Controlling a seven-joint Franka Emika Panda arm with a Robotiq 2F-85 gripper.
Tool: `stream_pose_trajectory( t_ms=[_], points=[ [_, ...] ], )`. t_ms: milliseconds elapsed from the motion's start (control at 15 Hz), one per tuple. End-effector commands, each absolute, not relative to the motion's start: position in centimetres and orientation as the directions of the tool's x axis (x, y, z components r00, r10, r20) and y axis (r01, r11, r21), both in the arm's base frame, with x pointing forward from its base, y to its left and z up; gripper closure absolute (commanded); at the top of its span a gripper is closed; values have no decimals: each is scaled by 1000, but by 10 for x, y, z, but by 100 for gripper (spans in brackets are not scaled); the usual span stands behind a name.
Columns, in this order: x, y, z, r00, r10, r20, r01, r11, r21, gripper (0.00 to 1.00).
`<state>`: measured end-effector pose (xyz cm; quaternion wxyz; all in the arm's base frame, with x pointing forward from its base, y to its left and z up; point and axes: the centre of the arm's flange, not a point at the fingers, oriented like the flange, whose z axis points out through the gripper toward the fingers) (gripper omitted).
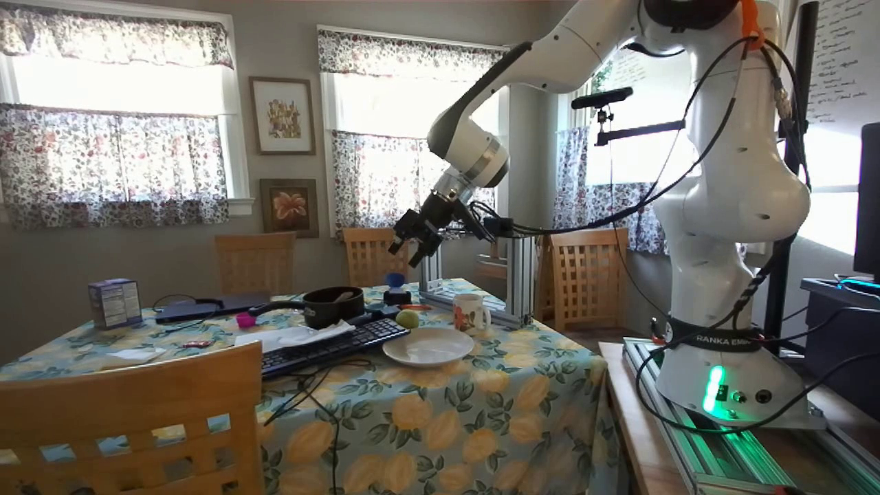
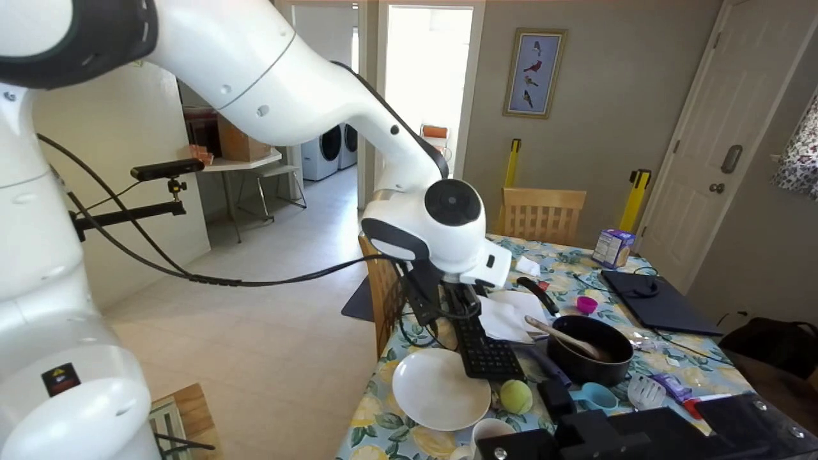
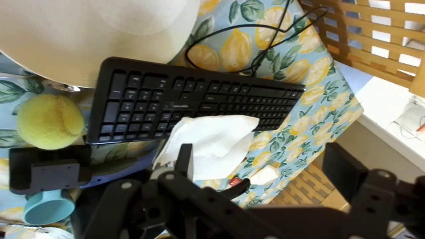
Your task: Pick up the computer keyboard and put it on top of the pot
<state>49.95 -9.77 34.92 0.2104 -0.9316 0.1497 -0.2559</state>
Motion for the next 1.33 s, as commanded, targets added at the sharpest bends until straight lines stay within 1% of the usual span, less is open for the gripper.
stream_pose_trajectory(
  t_ms=[0, 200, 267, 467, 733, 1000, 1267],
  points=[
    [503, -134, 294, 813, -460, 356, -293, -853, -433, 0],
    [502, -146, 263, 825, -481, 298, -346, -845, -407, 0],
    [487, -142, 283, 829, -461, 316, -317, -853, -414, 0],
    [490, -144, 265, 839, -459, 291, -334, -857, -391, 0],
    [493, -144, 266, 838, -459, 295, -333, -858, -391, 0],
    [508, -166, 248, 799, -531, 283, -382, -810, -444, 0],
    [517, -180, 232, 765, -601, 232, -430, -744, -512, 0]
  ],
)
